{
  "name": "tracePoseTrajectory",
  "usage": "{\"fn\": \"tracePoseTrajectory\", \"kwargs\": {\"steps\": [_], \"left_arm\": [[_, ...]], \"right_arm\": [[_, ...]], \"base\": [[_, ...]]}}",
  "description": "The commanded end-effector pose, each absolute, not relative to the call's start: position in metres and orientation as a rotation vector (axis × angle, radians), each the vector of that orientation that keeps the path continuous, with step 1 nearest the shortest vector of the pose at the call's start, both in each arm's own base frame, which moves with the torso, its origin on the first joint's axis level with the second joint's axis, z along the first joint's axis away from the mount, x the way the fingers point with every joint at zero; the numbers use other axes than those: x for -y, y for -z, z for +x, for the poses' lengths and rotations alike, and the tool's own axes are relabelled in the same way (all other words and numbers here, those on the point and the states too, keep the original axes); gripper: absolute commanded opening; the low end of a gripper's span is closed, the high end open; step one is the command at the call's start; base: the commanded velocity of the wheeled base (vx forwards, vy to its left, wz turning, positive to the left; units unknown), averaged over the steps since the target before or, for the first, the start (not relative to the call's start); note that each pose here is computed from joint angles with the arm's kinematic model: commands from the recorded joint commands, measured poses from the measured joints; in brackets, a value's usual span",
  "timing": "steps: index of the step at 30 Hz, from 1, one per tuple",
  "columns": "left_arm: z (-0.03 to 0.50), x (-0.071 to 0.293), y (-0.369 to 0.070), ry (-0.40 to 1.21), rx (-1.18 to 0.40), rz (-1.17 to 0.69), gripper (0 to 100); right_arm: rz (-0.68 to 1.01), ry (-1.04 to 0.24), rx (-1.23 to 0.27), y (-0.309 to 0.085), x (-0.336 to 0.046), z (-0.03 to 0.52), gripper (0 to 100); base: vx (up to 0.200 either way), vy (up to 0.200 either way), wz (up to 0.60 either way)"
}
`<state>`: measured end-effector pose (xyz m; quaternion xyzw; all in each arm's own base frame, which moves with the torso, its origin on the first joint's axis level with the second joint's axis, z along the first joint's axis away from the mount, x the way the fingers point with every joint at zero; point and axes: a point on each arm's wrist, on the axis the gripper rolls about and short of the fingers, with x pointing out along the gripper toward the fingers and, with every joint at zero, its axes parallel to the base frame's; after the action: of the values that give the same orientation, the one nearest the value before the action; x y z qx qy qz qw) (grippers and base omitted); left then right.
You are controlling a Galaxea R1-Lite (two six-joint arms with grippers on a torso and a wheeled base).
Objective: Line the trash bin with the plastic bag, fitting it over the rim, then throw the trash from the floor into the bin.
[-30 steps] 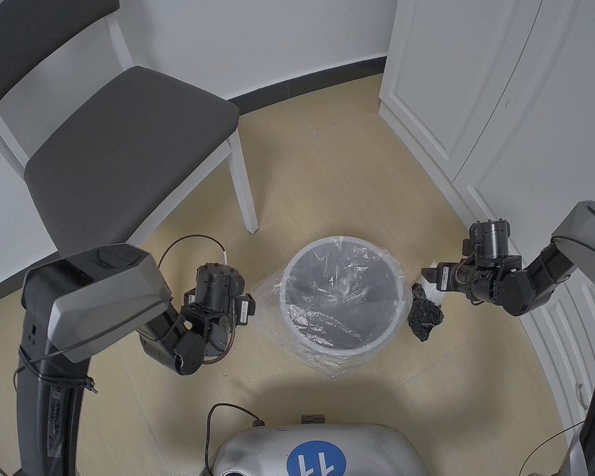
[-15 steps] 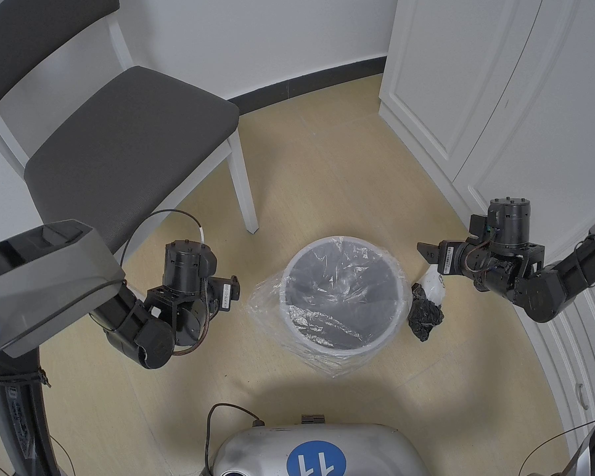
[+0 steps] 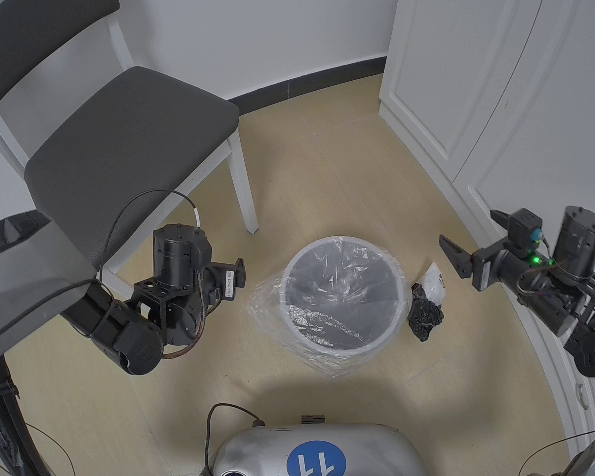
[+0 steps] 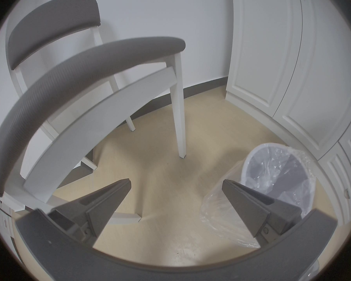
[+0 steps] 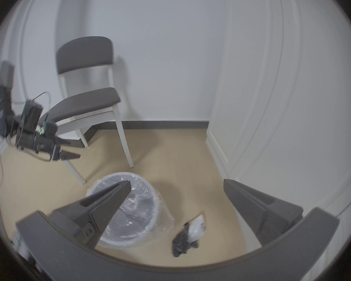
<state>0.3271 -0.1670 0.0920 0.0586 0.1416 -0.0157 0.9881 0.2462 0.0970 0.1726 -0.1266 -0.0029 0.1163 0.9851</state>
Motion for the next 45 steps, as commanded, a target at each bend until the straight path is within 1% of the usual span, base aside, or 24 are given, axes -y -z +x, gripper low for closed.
{"fn": "tracePoseTrajectory", "kwargs": {"steps": [1, 6, 9, 19, 26, 31, 34, 37, 38, 39, 40, 41, 45], "left_arm": [[0.313, 0.175, -0.103, 0.042, -0.249, 0.112, 100], [0.315, 0.174, -0.1, 0.037, -0.25, 0.112, 100], [0.314, 0.175, -0.101, 0.039, -0.247, 0.111, 100], [0.311, 0.176, -0.109, 0.047, -0.224, 0.098, 100], [0.297, 0.201, -0.107, 0.113, -0.187, 0.084, 100], [0.295, 0.221, -0.092, 0.113, -0.188, 0.1, 100], [0.298, 0.237, -0.082, 0.138, -0.199, 0.117, 100], [0.304, 0.244, -0.077, 0.144, -0.2, 0.151, 100], [0.308, 0.247, -0.075, 0.144, -0.197, 0.193, 100], [0.316, 0.252, -0.074, 0.146, -0.195, 0.246, 100], [0.317, 0.252, -0.074, 0.146, -0.196, 0.25, 100], [0.328, 0.261, -0.067, 0.148, -0.212, 0.288, 100], [0.339, 0.275, -0.057, 0.158, -0.267, 0.334, 100]], "right_arm": [[-0.399, -0.251, 0.179, -0.182, -0.082, 0.189, 100], [-0.517, -0.263, 0.265, -0.18, -0.076, 0.16, 100], [-0.521, -0.284, 0.285, -0.182, -0.074, 0.152, 100], [-0.522, -0.28, 0.278, -0.18, -0.075, 0.155, 100], [-0.524, -0.285, 0.271, -0.179, -0.077, 0.152, 100], [-0.513, -0.223, 0.245, -0.18, -0.073, 0.161, 100], [-0.49, -0.109, 0.218, -0.184, -0.054, 0.18, 100], [-0.468, -0.07, 0.218, -0.188, -0.043, 0.193, 100], [-0.44, -0.051, 0.211, -0.191, -0.036, 0.202, 100], [-0.399, -0.032, 0.17, -0.191, -0.028, 0.216, 100], [-0.39, -0.028, 0.161, -0.192, -0.027, 0.219, 100], [-0.313, -0.019, 0.065, -0.191, -0.021, 0.242, 100], [-0.135, -0.027, -0.107, -0.186, -0.015, 0.276, 100]], "base": [[0.0, 0.0, 0.0], [0.0, 0.0, 0.0], [0.0, 0.0, 0.0], [0.0, 0.0, 0.0], [0.0, 0.0, 0.0], [0.0, 0.0, 0.0], [0.0, 0.0, 0.0], [0.0, 0.0, 0.0], [0.0, 0.0, 0.0], [0.0, 0.0, 0.0], [0.0, 0.0, 0.0], [0.0, 0.0, 0.0], [0.0, 0.0, 0.0]]}}
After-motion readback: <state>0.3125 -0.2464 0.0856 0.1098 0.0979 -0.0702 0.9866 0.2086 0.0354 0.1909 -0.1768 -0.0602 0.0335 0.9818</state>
